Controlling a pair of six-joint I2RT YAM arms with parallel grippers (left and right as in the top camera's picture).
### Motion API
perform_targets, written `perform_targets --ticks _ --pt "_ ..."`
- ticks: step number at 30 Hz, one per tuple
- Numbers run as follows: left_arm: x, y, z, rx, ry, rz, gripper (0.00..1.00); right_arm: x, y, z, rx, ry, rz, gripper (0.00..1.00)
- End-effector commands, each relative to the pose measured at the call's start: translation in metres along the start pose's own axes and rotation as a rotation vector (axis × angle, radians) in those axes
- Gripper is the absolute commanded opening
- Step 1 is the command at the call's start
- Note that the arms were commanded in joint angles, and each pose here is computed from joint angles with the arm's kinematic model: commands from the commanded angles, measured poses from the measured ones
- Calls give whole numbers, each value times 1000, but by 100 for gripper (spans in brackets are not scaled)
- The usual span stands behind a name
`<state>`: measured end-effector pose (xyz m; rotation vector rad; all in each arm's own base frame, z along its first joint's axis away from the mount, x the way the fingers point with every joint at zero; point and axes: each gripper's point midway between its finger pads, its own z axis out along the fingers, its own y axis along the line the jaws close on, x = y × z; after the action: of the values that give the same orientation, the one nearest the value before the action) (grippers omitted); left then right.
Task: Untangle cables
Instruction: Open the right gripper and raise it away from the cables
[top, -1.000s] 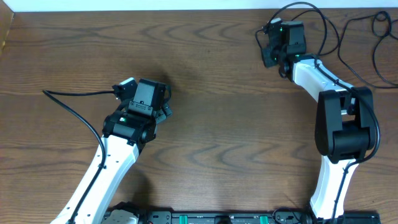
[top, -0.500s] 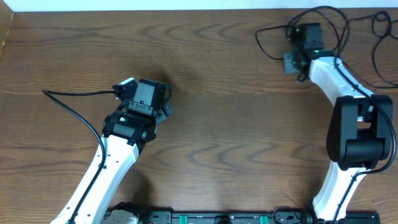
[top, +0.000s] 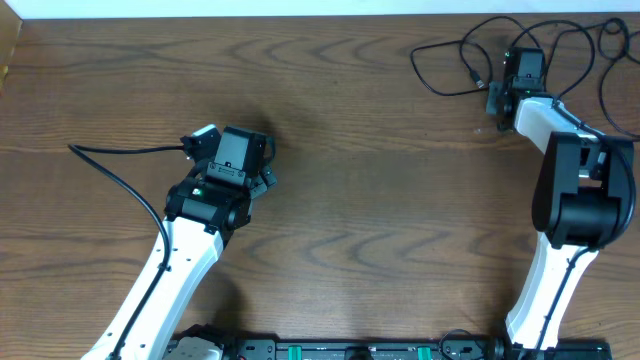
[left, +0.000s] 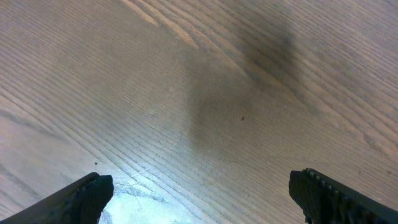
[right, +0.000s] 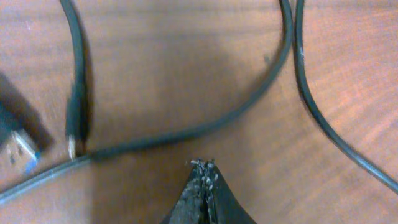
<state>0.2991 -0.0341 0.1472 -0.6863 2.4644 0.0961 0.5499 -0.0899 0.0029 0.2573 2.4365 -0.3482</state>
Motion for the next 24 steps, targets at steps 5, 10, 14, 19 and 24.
perform_targets --ticks 5,10,14,19,24 --pt "-2 2 -1 -2 -6 -14 98 61 93 54 -370 51 54 3" --pt "-2 2 -1 -2 -6 -14 98 35 114 64 -407 -91 166 1" --pt "-2 2 -1 -2 -6 -14 98 16 116 56 -408 -119 165 1" --pt "-2 2 -1 -2 -6 -14 98 -34 96 9 -391 -151 174 4" --pt "-2 2 -1 -2 -6 -14 98 -108 66 -98 -376 -280 56 12"
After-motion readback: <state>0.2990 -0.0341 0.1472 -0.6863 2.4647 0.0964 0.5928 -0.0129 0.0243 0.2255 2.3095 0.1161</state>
